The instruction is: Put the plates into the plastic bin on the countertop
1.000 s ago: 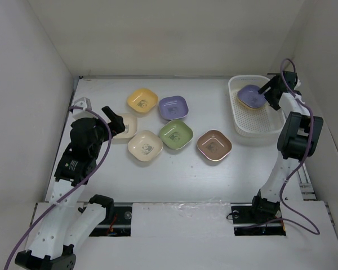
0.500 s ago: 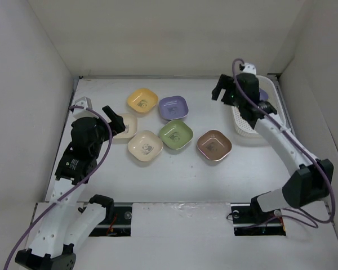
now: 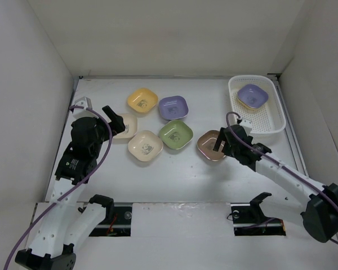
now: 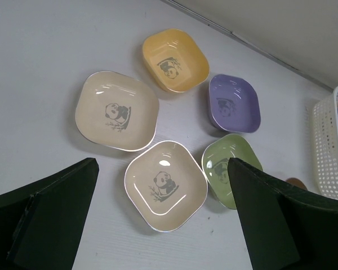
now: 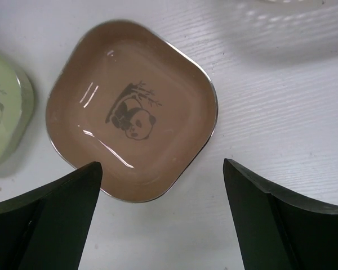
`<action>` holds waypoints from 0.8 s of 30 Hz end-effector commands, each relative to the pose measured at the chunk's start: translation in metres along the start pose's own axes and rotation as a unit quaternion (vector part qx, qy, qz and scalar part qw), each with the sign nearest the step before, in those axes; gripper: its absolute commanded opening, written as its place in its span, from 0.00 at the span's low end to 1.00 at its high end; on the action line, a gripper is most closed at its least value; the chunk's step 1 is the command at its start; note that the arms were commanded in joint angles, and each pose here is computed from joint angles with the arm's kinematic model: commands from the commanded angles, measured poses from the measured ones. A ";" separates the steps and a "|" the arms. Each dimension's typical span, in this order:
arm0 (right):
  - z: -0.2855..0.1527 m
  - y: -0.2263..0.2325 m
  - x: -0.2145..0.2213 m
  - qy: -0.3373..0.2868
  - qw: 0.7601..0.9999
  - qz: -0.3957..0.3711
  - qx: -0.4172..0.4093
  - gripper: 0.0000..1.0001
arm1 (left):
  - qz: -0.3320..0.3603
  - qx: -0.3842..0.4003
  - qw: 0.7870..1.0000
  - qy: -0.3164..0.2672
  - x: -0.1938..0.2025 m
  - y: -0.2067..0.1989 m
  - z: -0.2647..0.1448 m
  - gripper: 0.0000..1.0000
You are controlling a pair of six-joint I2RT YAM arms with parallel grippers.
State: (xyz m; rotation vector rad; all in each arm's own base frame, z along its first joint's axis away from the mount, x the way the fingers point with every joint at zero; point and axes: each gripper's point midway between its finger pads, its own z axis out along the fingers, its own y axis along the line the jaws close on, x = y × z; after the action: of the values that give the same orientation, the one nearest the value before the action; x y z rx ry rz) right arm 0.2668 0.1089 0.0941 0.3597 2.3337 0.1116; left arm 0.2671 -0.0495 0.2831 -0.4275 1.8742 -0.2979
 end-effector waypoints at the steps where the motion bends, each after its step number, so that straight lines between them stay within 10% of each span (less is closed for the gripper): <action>1: -0.003 -0.006 -0.014 -0.032 0.998 0.050 0.015 0.94 | 0.005 0.008 1.000 -0.012 -0.004 -0.003 0.002 1.00; 13: 0.040 -0.046 0.003 0.040 0.996 0.059 0.044 0.83 | 0.004 0.015 1.000 -0.013 -0.004 -0.005 -0.001 1.00; 18: 0.047 -0.059 0.006 0.051 0.995 0.076 0.049 0.40 | 0.004 0.020 1.000 -0.010 -0.004 -0.006 -0.001 1.00; 23: 0.055 -0.061 0.011 0.084 0.992 0.063 0.063 0.38 | -0.004 0.025 1.000 -0.019 -0.007 -0.008 -0.006 1.00; 24: 0.056 -0.061 0.011 0.089 0.992 0.061 0.066 0.23 | -0.004 0.025 0.999 -0.019 -0.007 -0.008 -0.006 1.00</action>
State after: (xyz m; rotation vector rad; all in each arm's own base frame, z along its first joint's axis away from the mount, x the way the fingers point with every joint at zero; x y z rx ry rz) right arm 0.2695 0.0469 0.0245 0.6081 2.5217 0.0117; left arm 0.2655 -0.0506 0.2849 -0.4217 1.8696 -0.3092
